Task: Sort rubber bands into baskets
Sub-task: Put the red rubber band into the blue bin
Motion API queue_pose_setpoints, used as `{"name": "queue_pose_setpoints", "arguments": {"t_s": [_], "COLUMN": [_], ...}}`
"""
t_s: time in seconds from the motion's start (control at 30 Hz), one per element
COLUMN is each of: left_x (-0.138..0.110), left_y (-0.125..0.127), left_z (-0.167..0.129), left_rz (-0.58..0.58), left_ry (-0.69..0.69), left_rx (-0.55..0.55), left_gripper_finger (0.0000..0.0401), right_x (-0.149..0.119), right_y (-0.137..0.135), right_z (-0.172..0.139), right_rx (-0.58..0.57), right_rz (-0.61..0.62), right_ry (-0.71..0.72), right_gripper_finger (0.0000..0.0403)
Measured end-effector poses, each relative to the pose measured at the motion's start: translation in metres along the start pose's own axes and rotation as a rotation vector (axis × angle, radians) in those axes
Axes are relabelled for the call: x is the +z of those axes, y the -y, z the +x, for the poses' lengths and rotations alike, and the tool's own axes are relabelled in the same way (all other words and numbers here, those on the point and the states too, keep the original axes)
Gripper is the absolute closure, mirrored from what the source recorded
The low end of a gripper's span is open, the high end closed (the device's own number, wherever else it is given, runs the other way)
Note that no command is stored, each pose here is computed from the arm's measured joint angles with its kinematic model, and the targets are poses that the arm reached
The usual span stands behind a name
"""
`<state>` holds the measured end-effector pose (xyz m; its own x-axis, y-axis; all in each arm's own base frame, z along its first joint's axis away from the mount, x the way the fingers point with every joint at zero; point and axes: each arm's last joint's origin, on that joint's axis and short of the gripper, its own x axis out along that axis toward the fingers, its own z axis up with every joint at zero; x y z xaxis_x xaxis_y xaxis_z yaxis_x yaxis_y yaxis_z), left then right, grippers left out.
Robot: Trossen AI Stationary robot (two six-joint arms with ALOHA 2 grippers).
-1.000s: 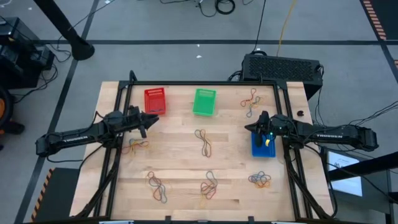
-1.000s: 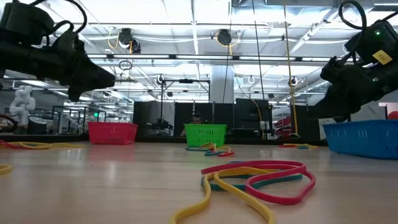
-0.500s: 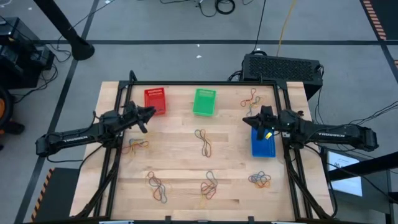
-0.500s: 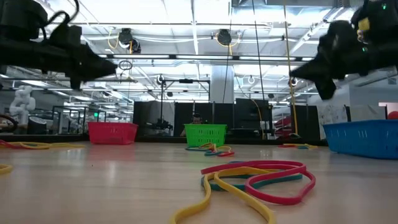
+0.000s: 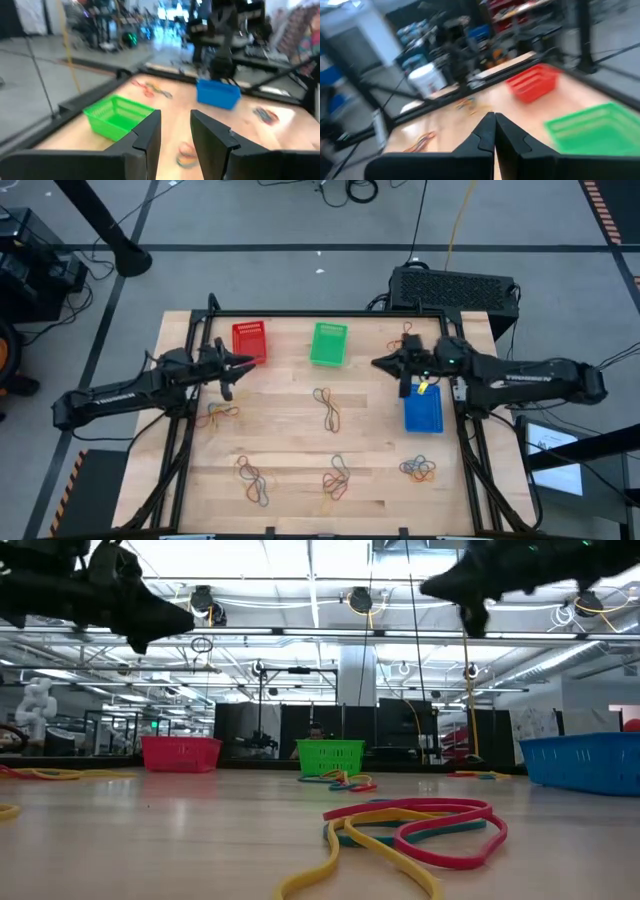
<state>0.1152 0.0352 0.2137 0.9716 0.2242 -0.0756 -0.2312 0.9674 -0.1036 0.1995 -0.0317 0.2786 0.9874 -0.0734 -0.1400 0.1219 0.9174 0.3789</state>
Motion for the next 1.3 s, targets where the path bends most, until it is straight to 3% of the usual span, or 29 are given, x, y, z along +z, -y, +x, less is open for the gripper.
{"name": "queue_pose_setpoints", "arguments": {"t_s": [0.27,0.47,0.67,0.87,1.1,1.3], "left_x": [0.014,0.030,0.056,0.054,0.052,0.047], "left_y": [0.019,0.037,0.057,0.080,0.107,0.125], "left_z": [0.006,0.011,0.021,0.038,0.054,0.062], "left_rz": [-0.027,0.019,0.092,0.189,0.261,0.374], "left_ry": [-0.053,-0.030,-0.041,-0.192,-0.331,-0.346], "left_rx": [-0.159,-0.221,-0.295,-0.288,-0.356,-0.425], "left_gripper_finger": [0.0290,0.0290,0.0290,0.0290,0.0290,0.0290], "right_x": [-0.001,-0.022,-0.043,-0.069,-0.097,-0.117], "right_y": [-0.060,-0.118,-0.154,-0.153,-0.135,-0.128], "right_z": [0.057,0.081,0.102,0.123,0.143,0.149], "right_rx": [0.271,0.394,0.471,0.513,0.369,0.351], "right_rz": [-0.026,-0.072,-0.193,-0.490,-0.432,-0.435], "right_ry": [-0.247,-0.446,-0.510,-0.495,-0.614,-0.710], "right_gripper_finger": [0.0403,0.0403,0.0403,0.0403,0.0403,0.0403]}}
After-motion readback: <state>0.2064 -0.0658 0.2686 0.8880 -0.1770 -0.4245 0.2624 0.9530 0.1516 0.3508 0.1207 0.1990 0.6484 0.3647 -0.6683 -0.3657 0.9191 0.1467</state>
